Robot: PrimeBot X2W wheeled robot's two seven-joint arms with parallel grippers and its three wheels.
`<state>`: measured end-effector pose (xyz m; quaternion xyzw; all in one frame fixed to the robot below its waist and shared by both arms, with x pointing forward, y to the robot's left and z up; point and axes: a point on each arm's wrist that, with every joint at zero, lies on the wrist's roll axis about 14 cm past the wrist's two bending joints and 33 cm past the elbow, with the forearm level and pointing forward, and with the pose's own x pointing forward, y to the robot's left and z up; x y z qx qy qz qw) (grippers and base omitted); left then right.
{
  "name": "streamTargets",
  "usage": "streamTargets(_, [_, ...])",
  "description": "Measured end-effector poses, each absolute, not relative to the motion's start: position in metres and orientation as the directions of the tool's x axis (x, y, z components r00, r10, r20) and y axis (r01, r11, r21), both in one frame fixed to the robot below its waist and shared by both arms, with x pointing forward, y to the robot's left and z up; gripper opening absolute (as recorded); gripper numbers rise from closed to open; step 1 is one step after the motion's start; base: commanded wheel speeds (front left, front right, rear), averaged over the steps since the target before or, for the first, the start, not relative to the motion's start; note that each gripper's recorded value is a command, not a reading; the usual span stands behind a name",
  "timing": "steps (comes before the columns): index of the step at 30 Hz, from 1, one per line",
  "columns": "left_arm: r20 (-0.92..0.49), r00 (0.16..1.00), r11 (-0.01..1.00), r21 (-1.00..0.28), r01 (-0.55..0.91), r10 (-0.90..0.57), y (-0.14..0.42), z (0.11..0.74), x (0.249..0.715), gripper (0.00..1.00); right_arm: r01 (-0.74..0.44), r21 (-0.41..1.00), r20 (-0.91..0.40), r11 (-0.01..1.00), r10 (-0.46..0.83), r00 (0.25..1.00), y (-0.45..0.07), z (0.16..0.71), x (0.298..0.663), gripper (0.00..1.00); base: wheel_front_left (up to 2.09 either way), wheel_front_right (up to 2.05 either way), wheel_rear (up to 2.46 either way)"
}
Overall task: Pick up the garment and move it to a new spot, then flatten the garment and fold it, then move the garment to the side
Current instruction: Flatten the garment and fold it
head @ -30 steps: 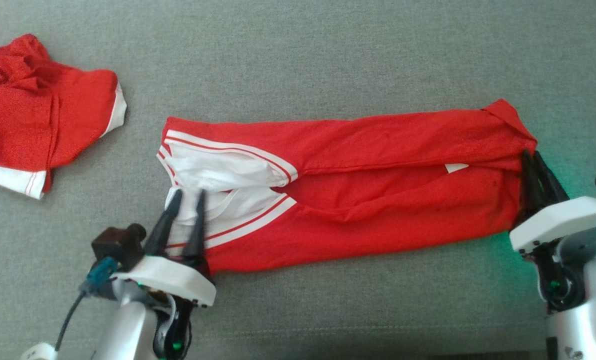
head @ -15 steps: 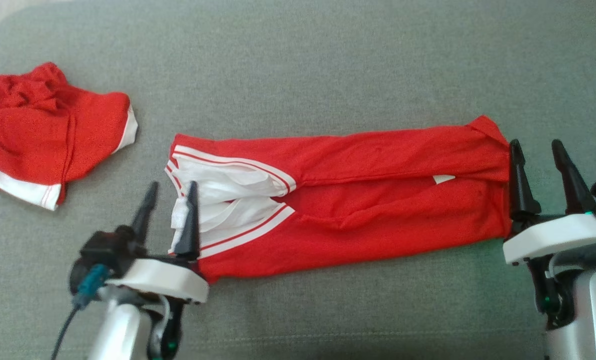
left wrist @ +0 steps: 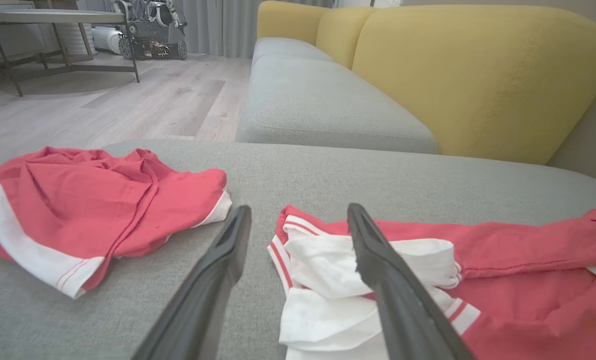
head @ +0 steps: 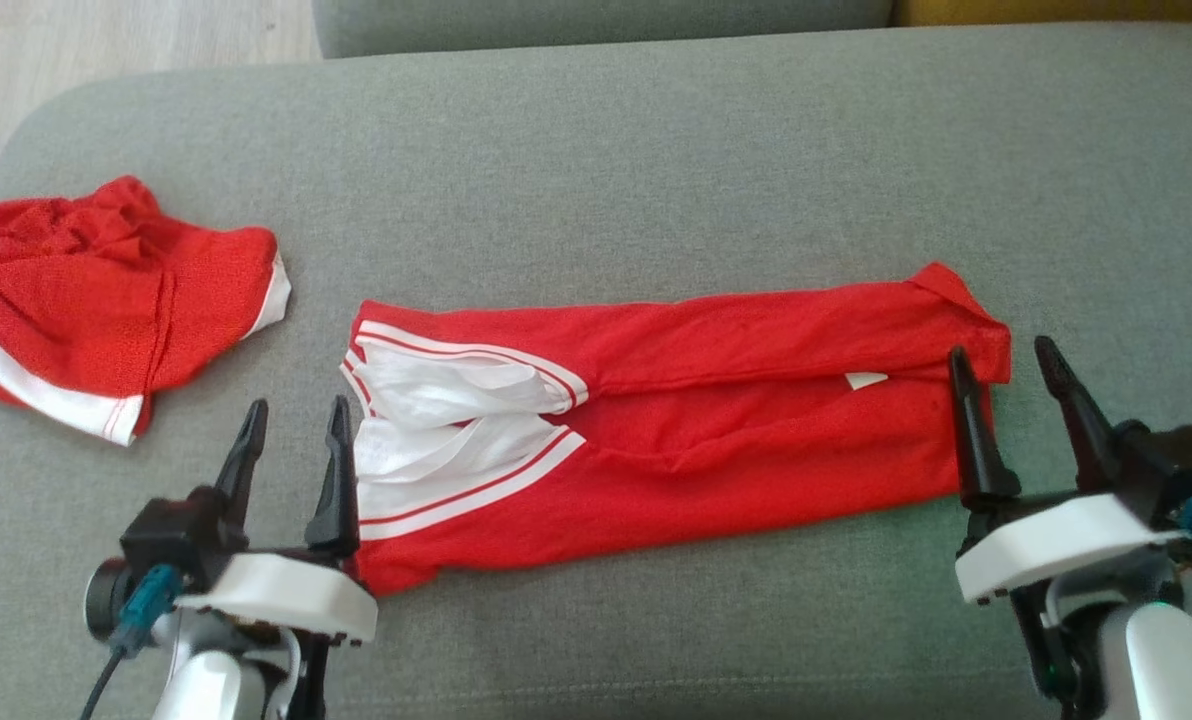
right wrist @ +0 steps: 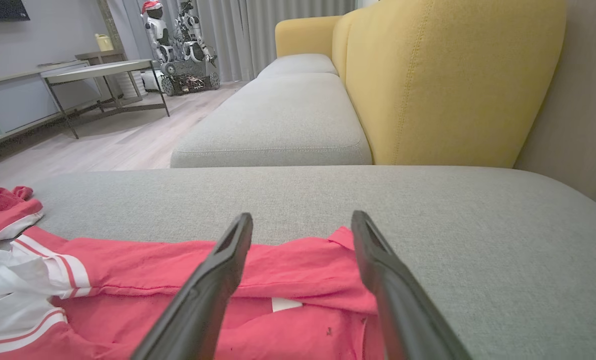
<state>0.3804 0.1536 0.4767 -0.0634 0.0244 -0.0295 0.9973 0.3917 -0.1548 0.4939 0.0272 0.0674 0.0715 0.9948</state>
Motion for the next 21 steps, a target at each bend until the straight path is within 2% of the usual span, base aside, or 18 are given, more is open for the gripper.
streamTargets(21, [-0.059,0.995,0.991,-0.112,0.07,-0.077,0.151,0.477,0.378,1.0,-0.128,0.071,-0.18,0.989,0.139,0.974,-0.157,0.481,0.388,1.0,0.0,0.0,0.0])
